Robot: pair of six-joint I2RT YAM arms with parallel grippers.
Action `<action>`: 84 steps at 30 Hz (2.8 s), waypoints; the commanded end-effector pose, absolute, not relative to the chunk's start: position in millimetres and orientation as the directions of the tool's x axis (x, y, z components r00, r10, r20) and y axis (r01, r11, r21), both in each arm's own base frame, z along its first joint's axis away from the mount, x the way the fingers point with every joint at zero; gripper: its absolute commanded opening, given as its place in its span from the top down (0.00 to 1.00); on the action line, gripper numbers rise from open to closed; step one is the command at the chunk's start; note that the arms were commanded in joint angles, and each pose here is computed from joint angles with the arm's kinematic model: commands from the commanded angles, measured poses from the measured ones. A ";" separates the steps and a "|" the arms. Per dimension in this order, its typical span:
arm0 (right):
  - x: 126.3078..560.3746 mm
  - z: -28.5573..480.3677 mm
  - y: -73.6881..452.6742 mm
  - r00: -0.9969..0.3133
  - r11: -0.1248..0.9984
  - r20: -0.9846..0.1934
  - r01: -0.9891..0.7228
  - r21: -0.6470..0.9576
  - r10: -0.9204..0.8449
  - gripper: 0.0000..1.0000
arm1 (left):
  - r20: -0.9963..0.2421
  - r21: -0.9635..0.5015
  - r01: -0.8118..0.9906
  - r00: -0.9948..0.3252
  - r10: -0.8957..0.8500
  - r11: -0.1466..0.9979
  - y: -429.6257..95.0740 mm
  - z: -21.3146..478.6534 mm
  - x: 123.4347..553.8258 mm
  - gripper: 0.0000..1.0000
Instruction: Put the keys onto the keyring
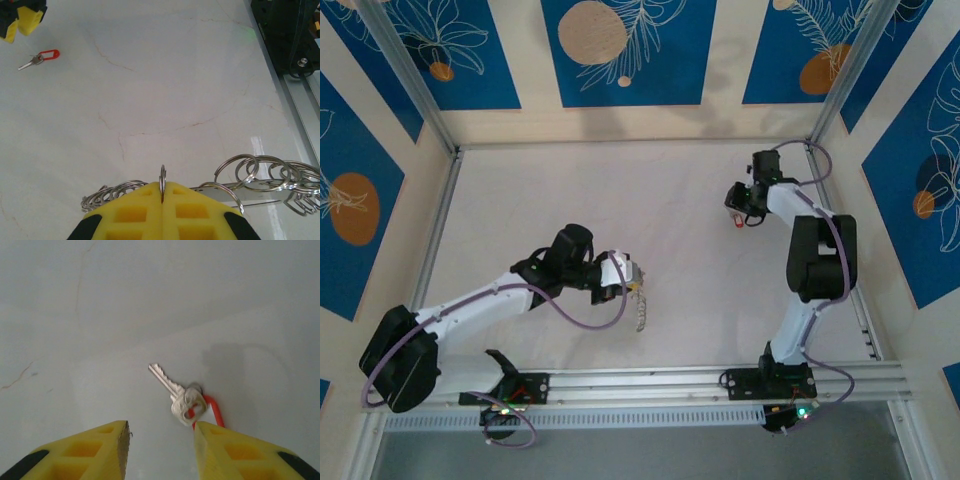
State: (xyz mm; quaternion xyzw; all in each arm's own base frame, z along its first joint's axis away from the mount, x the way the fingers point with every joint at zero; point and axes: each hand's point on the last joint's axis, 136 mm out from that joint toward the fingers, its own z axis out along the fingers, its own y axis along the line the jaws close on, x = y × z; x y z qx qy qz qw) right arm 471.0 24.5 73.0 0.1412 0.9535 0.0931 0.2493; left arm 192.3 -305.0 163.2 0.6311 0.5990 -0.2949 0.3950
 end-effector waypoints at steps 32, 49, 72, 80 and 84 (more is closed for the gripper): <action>477.0 29.9 18.4 -0.934 0.975 -0.315 0.205 -0.084 0.169 0.73 | -0.859 0.197 0.980 0.151 0.489 0.042 -306.0 187.0 191.7 1.00; 474.8 38.4 16.6 -0.935 0.967 -0.335 0.182 -0.179 0.113 0.97 | -0.854 0.205 0.977 0.149 0.499 0.058 -304.7 186.4 194.9 1.00; 325.2 111.9 223.0 -0.718 0.880 -0.619 -0.466 0.090 -0.317 1.00 | -0.800 0.387 0.912 0.260 0.541 0.134 -234.2 254.4 153.9 1.00; 262.1 96.2 257.4 -0.700 0.816 -0.566 -0.572 0.079 -0.436 1.00 | -0.792 0.390 0.910 0.253 0.556 0.142 -226.9 249.1 150.5 1.00; 231.4 87.9 270.5 -0.701 0.781 -0.519 -0.617 0.097 -0.489 1.00 | -0.789 0.389 0.911 0.253 0.560 0.136 -224.2 246.3 147.3 1.00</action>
